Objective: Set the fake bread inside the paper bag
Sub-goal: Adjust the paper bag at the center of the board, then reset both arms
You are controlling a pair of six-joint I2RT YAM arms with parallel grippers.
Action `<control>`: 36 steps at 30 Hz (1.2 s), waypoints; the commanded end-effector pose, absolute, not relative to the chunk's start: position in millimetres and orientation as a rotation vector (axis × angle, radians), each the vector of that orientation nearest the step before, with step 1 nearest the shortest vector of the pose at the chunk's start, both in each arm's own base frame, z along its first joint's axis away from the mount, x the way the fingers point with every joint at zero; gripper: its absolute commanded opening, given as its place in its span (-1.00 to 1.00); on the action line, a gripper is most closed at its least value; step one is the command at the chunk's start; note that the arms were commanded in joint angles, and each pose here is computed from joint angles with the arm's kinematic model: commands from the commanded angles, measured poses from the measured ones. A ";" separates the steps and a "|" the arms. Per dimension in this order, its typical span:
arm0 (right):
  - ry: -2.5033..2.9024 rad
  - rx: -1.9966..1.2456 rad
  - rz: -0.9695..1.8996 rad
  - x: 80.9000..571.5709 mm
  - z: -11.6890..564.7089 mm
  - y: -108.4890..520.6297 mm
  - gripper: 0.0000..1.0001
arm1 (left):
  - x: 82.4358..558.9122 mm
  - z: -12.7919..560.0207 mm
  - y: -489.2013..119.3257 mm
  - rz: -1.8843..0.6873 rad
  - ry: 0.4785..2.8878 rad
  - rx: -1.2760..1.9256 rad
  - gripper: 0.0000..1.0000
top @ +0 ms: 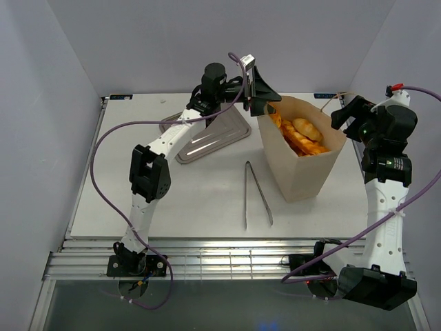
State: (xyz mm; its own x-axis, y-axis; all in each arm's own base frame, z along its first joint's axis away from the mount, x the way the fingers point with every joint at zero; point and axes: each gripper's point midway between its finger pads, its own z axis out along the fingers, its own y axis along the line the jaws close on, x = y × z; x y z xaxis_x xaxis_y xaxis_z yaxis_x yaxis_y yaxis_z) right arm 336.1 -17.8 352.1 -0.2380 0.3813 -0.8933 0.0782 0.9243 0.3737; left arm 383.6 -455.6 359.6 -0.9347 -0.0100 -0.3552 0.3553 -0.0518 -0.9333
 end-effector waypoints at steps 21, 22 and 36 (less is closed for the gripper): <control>1.738 0.276 0.283 318.9 385.1 -11.7 0.77 | 330.4 422.6 -400.2 -1.870 1.916 0.204 0.96; 1.741 0.277 0.288 320.7 384.0 -11.4 0.78 | 332.0 419.4 -401.5 -1.864 1.930 0.205 0.96; 1.746 0.223 0.359 320.1 383.8 2.3 0.75 | 336.8 440.1 -389.2 -1.750 1.852 0.171 0.96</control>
State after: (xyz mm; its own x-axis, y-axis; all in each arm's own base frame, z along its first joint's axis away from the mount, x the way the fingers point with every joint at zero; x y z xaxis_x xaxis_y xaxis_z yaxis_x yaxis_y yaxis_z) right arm 322.4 -3.7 366.6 -0.2457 0.3643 -0.8983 0.0055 0.9272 0.3745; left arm 353.7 -407.2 387.6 -0.9017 -0.2254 -0.3689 0.3408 0.1544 -0.9274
